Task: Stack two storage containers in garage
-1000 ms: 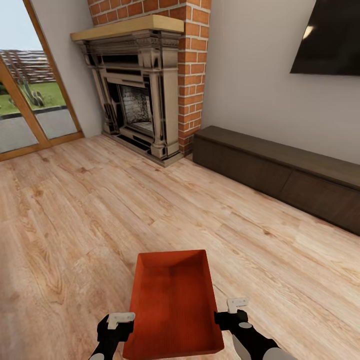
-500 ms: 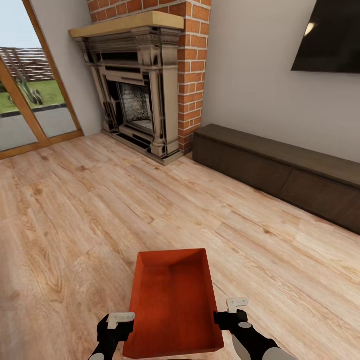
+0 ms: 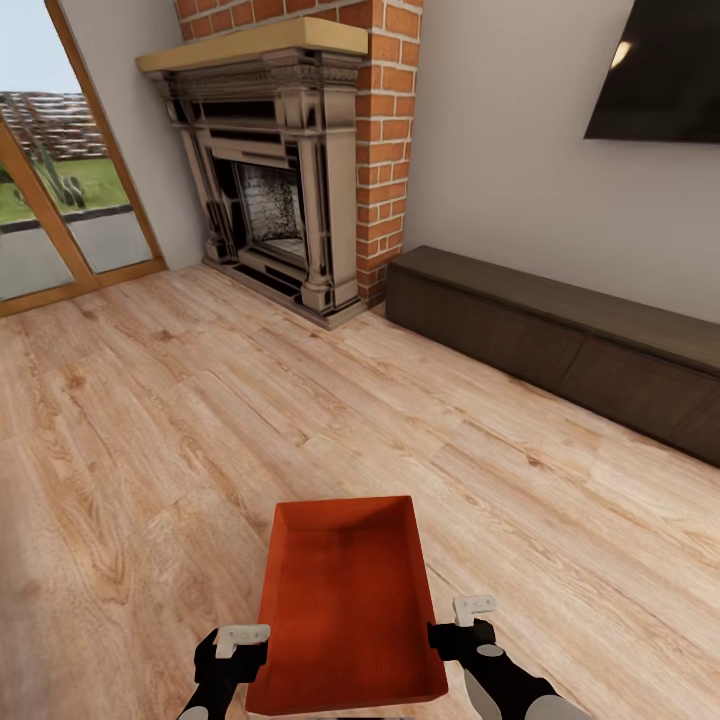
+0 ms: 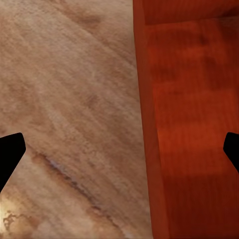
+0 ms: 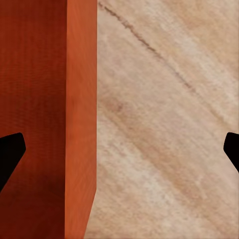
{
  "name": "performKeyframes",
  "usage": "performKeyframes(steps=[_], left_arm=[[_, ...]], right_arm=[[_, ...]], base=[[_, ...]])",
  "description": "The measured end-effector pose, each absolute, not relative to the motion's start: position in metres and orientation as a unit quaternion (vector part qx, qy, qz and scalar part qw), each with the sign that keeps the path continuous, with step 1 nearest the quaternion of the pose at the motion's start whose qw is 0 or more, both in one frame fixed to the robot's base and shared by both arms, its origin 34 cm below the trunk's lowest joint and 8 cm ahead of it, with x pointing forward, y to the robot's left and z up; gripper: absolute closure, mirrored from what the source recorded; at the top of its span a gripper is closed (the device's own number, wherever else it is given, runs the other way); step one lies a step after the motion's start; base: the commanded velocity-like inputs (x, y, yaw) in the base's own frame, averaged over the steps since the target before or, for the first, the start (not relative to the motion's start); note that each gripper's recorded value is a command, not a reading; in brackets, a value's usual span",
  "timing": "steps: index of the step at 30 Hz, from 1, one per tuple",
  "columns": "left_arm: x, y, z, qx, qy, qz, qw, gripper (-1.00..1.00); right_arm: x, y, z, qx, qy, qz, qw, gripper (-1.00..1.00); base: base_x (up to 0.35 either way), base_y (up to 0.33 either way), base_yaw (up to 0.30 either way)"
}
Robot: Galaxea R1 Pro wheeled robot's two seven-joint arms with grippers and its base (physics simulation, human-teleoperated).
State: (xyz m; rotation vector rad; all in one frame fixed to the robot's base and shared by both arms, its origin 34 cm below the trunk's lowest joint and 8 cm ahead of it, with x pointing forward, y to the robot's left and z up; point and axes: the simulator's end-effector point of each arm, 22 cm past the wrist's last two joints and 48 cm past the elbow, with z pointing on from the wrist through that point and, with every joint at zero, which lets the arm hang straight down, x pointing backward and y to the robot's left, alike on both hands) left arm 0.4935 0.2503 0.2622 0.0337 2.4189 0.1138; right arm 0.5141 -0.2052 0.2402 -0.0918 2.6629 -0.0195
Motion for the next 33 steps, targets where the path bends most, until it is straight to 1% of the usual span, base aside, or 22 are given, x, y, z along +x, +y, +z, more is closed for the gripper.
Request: performKeyframes(steps=[33], left_arm=[[0.484,0.250,0.222,0.014,0.935,0.044,0.353,-1.00]], right_arm=[[0.504,-0.205,0.200,-0.033,0.971,-0.007,0.236,-1.00]], base=[[0.000,0.000,0.000]])
